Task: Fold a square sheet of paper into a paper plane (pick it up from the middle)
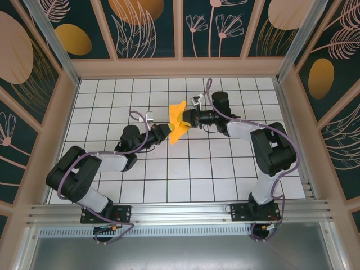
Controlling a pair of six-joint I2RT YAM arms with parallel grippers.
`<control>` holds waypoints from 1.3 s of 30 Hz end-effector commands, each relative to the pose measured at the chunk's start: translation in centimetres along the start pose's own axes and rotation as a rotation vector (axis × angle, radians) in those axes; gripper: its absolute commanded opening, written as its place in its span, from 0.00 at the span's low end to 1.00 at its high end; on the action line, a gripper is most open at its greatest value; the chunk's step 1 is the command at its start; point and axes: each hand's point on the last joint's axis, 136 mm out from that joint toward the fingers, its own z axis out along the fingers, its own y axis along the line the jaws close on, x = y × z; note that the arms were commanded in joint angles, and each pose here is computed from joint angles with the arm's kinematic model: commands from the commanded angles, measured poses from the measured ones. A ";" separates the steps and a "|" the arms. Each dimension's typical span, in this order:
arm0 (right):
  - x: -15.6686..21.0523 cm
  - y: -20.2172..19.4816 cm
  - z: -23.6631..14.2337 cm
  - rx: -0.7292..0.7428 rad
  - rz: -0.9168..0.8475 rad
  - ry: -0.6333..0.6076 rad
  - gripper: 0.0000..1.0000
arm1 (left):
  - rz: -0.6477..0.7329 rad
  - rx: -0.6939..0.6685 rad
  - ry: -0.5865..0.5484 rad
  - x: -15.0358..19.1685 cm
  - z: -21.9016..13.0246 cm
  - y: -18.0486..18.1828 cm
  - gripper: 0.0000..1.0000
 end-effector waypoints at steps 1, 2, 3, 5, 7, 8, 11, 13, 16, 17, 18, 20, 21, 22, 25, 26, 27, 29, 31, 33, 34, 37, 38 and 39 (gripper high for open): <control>-1.2 -1.5 -1.0 0.084 -0.013 -0.050 0.27 | 0.047 -0.016 -0.031 -1.1 0.2 -0.6 0.00; -1.7 -2.1 -1.6 0.123 -0.016 -0.080 0.34 | 0.059 -0.055 -0.035 -1.2 0.2 -0.1 0.00; -2.1 -2.6 -2.2 0.162 -0.022 -0.107 0.40 | 0.066 -0.109 -0.035 -1.3 0.1 0.8 0.00; -2.9 -3.8 -3.7 0.266 -0.039 -0.171 0.50 | 0.099 -0.277 -0.046 -1.8 -0.4 3.1 0.00; -3.6 -5.0 -5.1 0.372 -0.064 -0.225 0.58 | 0.147 -0.485 -0.069 -2.9 -1.8 5.4 0.00; -3.8 -5.5 -5.8 0.425 -0.074 -0.251 0.61 | 0.174 -0.585 -0.079 -3.4 -2.7 6.3 0.00; -4.4 -6.5 -7.8 0.561 -0.117 -0.326 0.68 | 0.250 -0.885 -0.097 -5.0 -6.1 8.2 0.00; -4.8 -6.8 -9.0 0.632 -0.143 -0.378 0.72 | 0.304 -1.065 -0.127 -6.2 -8.4 8.7 0.00; -5.1 -7.3 -10.4 0.704 -0.154 -0.434 0.75 | 0.378 -1.251 -0.149 -7.6 -10.1 8.4 0.00; -5.1 -7.4 -10.6 0.719 -0.153 -0.443 0.75 | 0.396 -1.291 -0.142 -7.8 -10.2 8.3 0.01; -5.1 -7.6 -10.9 0.736 -0.148 -0.455 0.75 | 0.423 -1.345 -0.134 -7.9 -10.2 8.3 0.02; -5.1 -8.1 -11.4 0.761 -0.138 -0.470 0.75 | 0.482 -1.444 -0.120 -8.0 -10.0 8.3 0.01; -5.0 -8.3 -11.6 0.770 -0.130 -0.477 0.75 | 0.513 -1.490 -0.109 -7.9 -9.7 8.4 0.02; -5.0 -8.5 -11.8 0.778 -0.120 -0.483 0.75 | 0.546 -1.533 -0.104 -7.9 -9.3 8.5 0.02; -4.9 -9.3 -12.4 0.801 -0.087 -0.504 0.75 | 0.599 -1.606 -0.038 -7.3 -7.3 10.1 0.02; -4.9 -9.4 -12.7 0.805 -0.078 -0.511 0.75 | 0.606 -1.610 -0.023 -7.0 -6.6 10.5 0.03; -4.7 -9.7 -12.9 0.811 -0.065 -0.518 0.75 | 0.607 -1.601 -0.004 -6.7 -5.6 11.0 0.05; -4.6 -10.0 -13.5 0.816 -0.045 -0.534 0.75 | 0.584 -1.546 0.033 -5.9 -3.5 11.9 0.10; -4.4 -10.5 -14.0 0.823 -0.019 -0.541 0.72 | 0.539 -1.417 0.066 -4.8 -0.6 12.3 0.24; -4.1 -10.8 -14.1 0.806 -0.001 -0.536 0.67 | 0.515 -1.271 0.106 -3.8 2.1 11.9 0.42; -4.0 -10.5 -13.9 0.782 -0.010 -0.539 0.67 | 0.513 -1.200 0.124 -3.4 3.4 11.5 0.49; -3.6 -10.3 -13.4 0.752 -0.018 -0.535 0.67 | 0.517 -1.109 0.133 -3.6 4.5 10.2 0.59; -3.6 -10.5 -13.1 0.753 -0.013 -0.523 0.66 | 0.508 -1.091 0.126 -3.8 4.4 10.0 0.63; -3.5 -10.6 -12.7 0.756 -0.007 -0.509 0.65 | 0.491 -1.061 0.116 -4.2 4.2 9.8 0.65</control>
